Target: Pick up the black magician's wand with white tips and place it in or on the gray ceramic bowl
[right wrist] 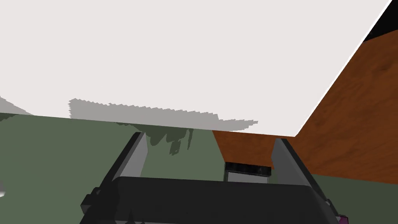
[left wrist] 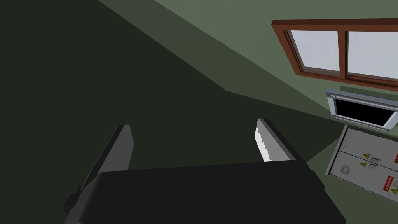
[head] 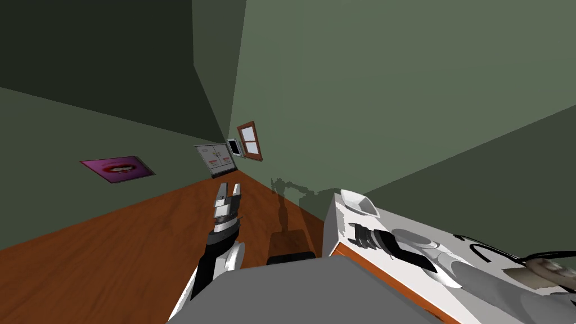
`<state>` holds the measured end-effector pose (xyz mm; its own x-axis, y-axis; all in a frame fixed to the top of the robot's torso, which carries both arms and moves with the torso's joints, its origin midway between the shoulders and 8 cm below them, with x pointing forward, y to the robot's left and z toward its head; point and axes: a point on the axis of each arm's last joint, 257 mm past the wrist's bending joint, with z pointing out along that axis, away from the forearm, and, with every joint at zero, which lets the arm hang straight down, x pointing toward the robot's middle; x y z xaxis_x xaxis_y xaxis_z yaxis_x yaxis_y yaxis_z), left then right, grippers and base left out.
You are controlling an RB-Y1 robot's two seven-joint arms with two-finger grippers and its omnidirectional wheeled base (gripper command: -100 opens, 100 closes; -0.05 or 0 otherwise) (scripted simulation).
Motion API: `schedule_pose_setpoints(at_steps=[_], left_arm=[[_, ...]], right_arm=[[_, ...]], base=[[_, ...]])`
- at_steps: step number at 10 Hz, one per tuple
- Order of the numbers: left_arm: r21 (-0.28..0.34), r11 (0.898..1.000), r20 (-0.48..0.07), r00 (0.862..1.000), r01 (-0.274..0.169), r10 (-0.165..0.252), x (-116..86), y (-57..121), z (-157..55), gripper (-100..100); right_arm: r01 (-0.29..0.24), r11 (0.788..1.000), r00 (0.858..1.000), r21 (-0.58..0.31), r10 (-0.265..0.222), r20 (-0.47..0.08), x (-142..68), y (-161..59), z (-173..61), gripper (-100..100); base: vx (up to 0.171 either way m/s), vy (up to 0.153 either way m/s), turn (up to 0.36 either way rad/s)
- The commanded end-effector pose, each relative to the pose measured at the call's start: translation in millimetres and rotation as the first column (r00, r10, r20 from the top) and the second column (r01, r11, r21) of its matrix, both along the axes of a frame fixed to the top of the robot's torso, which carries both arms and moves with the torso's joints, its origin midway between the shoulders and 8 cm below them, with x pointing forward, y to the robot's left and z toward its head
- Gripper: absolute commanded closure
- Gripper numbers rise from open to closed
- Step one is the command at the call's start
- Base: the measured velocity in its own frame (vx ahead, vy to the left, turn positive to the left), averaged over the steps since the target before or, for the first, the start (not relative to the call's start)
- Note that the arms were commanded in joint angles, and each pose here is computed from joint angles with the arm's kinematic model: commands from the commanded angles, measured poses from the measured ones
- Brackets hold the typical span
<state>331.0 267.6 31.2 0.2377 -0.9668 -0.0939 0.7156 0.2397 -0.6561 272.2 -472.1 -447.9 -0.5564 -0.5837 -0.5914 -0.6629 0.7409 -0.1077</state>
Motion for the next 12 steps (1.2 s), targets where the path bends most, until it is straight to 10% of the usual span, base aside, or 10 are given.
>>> schedule_pose_setpoints(at_steps=[1, 7, 9, 12], left_arm=[[0.000, 1.000, 0.000, 1.000, 0.000, 0.000, 0, 0.0, 0, 0], [0.000, 1.000, 0.000, 1.000, 0.000, 0.000, 0, 0.0, 0, 0], [0.000, 1.000, 0.000, 1.000, 0.000, 0.000, 0, 0.0, 0, 0], [0.000, 1.000, 0.000, 1.000, 0.000, 0.000, 0, 0.0, 0, 0]], right_arm=[[-0.017, 0.997, 0.999, -0.069, 0.014, -0.043, -17, -32, -1, -100], [-0.068, 0.945, 0.967, -0.319, -0.016, -0.254, -114, -152, -3, -100], [-0.068, 0.945, 0.967, -0.319, -0.016, -0.254, -114, -152, -3, -100], [-0.116, 0.912, 0.926, -0.393, -0.043, -0.374, -178, -191, -3, -100]], base=[[0.019, -0.018, 0.077], [0.023, -0.051, 0.082], [0.006, -0.032, 0.009], [0.005, -0.048, 0.050]])
